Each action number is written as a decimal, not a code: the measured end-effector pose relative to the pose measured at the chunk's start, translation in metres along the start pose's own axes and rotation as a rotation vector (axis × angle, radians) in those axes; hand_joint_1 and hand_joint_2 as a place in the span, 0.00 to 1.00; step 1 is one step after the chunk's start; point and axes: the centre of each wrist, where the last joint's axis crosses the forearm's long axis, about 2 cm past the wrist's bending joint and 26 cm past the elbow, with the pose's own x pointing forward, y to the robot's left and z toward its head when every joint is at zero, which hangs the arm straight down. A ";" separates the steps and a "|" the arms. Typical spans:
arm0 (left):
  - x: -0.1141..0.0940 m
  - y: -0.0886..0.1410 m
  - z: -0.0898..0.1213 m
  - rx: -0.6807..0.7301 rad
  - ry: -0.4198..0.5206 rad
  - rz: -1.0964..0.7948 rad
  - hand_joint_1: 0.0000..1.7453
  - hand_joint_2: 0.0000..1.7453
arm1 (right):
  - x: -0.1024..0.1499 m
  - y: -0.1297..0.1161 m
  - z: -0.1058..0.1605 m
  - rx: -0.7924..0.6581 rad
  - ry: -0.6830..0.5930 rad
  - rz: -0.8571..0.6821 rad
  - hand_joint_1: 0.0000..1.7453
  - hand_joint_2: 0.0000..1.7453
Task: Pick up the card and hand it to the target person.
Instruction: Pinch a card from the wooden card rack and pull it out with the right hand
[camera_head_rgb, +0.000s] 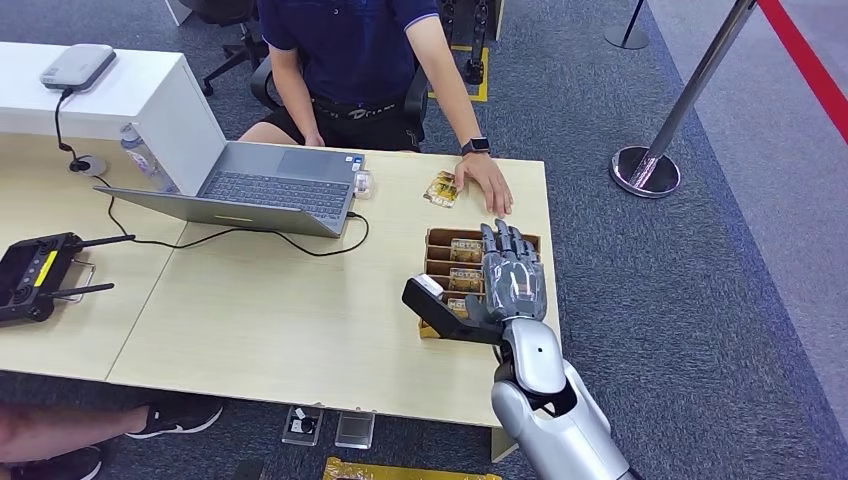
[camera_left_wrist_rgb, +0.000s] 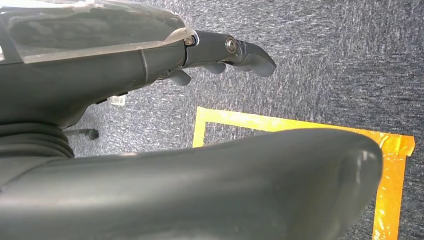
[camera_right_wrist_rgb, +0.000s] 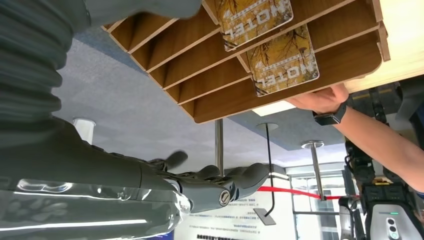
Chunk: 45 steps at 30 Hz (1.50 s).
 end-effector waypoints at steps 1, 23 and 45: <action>0.000 0.000 0.000 0.000 0.000 0.000 0.00 0.00 | 0.001 0.000 -0.001 0.001 0.000 0.000 0.37 1.00; 0.001 -0.004 0.001 -0.010 0.008 -0.002 0.00 0.00 | 0.002 0.004 -0.005 0.065 0.002 0.006 0.33 1.00; 0.003 -0.006 0.001 -0.016 0.004 -0.004 0.00 0.00 | 0.022 -0.006 -0.041 0.095 0.029 0.072 0.47 1.00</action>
